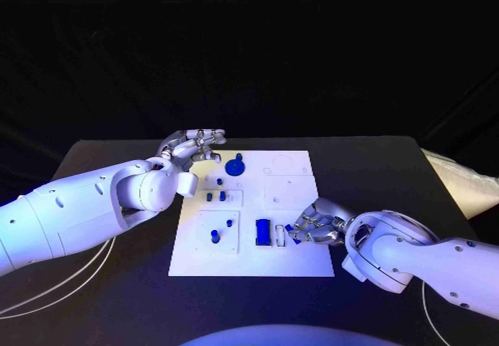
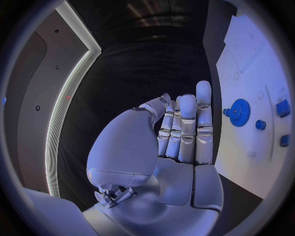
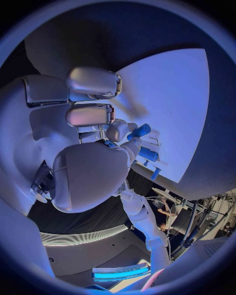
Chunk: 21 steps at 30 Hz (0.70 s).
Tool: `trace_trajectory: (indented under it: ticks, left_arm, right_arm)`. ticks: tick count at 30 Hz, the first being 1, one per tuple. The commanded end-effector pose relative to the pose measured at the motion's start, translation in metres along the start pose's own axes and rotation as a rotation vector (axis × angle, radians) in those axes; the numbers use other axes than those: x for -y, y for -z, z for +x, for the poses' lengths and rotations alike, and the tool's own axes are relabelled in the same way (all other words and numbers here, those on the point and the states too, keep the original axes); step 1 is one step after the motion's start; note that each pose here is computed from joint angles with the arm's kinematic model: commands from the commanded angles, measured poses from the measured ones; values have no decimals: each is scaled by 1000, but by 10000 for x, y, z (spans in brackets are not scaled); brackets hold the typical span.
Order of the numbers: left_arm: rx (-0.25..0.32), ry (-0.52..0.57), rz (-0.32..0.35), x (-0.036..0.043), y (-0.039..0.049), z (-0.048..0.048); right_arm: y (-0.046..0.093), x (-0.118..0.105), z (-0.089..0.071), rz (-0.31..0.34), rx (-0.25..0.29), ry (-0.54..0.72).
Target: Assemble the parts on the task board
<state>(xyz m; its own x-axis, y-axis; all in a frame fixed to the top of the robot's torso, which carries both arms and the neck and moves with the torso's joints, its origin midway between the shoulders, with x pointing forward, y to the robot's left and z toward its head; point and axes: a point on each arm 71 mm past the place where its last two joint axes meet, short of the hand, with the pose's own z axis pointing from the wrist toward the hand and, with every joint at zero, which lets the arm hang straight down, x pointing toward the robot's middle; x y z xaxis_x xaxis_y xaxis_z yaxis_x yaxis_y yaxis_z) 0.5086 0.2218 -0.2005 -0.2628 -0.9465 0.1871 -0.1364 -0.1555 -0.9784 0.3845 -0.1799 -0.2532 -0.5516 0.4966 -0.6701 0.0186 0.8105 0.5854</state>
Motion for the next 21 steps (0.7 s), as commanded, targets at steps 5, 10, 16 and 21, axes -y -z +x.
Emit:
trace_trajectory:
  ticks: [5,10,16,21]
  left_arm:
    - [-21,3,4,4,-6,35]
    - [-27,5,1,-2,-12,57]
    - [-27,5,-1,-3,-14,60]
    - [-27,5,-1,-4,-14,58]
  right_arm:
    - [-45,-58,58,-17,-36,-24]
    - [-72,-89,69,-17,-21,19]
    - [-98,-113,83,-12,-15,52]
    - [-110,-131,97,-11,-17,72]
